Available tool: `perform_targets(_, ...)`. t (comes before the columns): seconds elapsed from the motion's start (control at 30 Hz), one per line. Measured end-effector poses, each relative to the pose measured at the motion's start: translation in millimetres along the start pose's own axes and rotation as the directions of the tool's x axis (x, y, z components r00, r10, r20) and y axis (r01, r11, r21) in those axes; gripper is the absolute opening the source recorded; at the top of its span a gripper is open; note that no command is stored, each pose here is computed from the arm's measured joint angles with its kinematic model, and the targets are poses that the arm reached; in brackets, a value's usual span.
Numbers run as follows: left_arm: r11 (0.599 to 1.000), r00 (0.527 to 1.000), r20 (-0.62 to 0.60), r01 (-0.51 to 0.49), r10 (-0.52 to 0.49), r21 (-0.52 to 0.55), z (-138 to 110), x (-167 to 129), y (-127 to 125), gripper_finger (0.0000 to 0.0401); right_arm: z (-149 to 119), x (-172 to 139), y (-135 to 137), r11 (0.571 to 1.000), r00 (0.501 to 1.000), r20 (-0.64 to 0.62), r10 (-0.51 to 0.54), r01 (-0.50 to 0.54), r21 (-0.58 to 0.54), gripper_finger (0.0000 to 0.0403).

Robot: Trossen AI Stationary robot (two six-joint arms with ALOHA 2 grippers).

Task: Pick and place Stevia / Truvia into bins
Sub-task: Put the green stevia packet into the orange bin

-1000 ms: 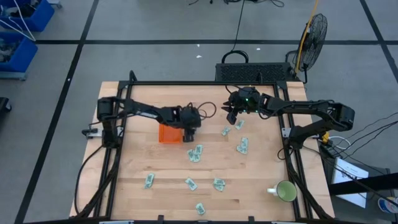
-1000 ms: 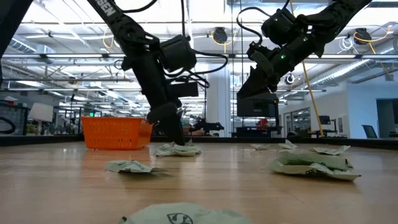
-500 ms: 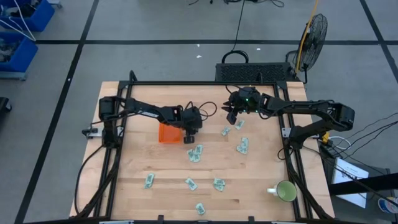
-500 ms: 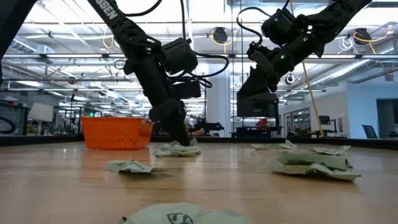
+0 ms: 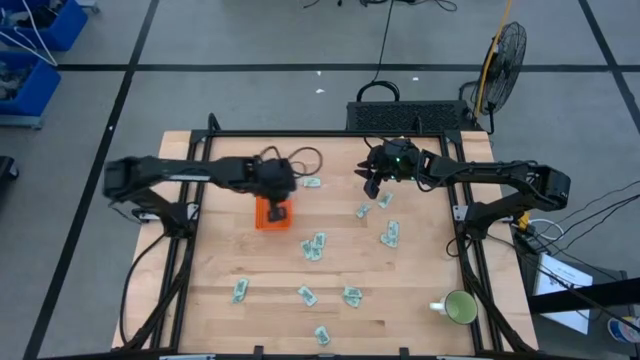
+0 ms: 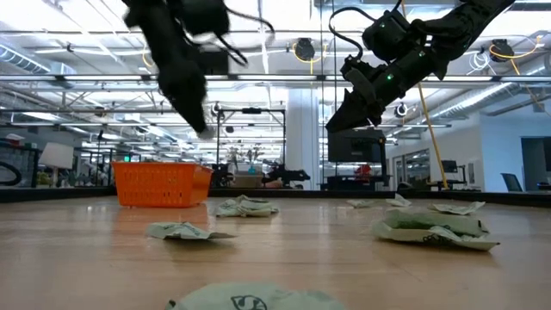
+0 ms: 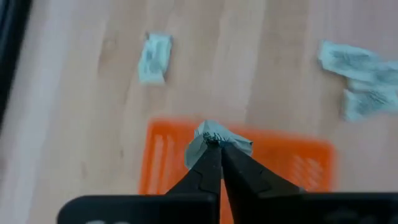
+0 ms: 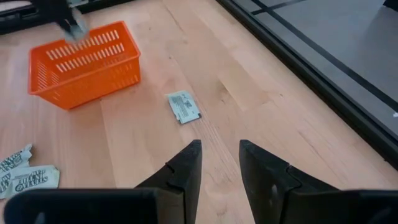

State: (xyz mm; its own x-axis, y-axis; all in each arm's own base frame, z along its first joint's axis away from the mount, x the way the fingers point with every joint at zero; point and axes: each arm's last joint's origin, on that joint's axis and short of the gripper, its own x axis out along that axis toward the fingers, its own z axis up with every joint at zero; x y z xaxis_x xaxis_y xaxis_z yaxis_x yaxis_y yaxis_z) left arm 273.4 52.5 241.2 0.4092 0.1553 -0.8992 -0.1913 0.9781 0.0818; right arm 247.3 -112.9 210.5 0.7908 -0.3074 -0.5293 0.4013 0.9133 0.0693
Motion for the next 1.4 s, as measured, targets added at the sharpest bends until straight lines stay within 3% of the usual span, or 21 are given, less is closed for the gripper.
perform_targets(0.07,0.999,0.998,-0.070,0.006,-0.009,-0.041,-12,-8,-3,0.0017,0,0,0,1.000,1.000,0.000,0.000,0.000,0.000,0.0102)
perform_targets(0.2,0.997,0.989,-0.150,-0.014,0.002,-0.082,-32,6,-5,0.0005,0,0,0,1.000,1.000,0.003,0.000,0.000,0.000,0.0102)
perform_targets(0.3,1.000,0.988,-0.156,-0.008,0.005,-0.019,-46,28,-6,0.0010,0,0,0,1.000,1.000,0.004,0.000,0.000,-0.010,0.0102)
perform_targets(0.4,0.999,0.985,-0.172,0.003,0.005,0.050,-58,45,-8,0.0039,0,0,0,1.000,1.000,0.004,0.000,0.000,-0.008,0.0102)
perform_targets(0.53,0.998,0.979,-0.197,-0.045,0.054,0.052,-64,51,-7,0.0089,0,0,0,1.000,1.000,0.004,0.000,0.000,-0.008,0.0102)
perform_targets(0.8,0.988,0.986,-0.100,-0.123,0.132,0.090,-55,43,-4,0.0146,1,0,0,1.000,1.000,0.006,0.000,0.000,-0.009,0.0102)
perform_targets(1.17,0.991,0.993,-0.062,-0.091,0.097,0.096,-45,37,-5,0.0150,4,0,0,1.000,0.999,0.046,0.002,-0.001,-0.011,0.0102)
perform_targets(1.4,0.988,0.990,0.090,-0.114,0.105,0.104,-26,31,-4,0.0150,5,0,0,1.000,0.999,0.052,0.002,-0.002,-0.010,0.0102)
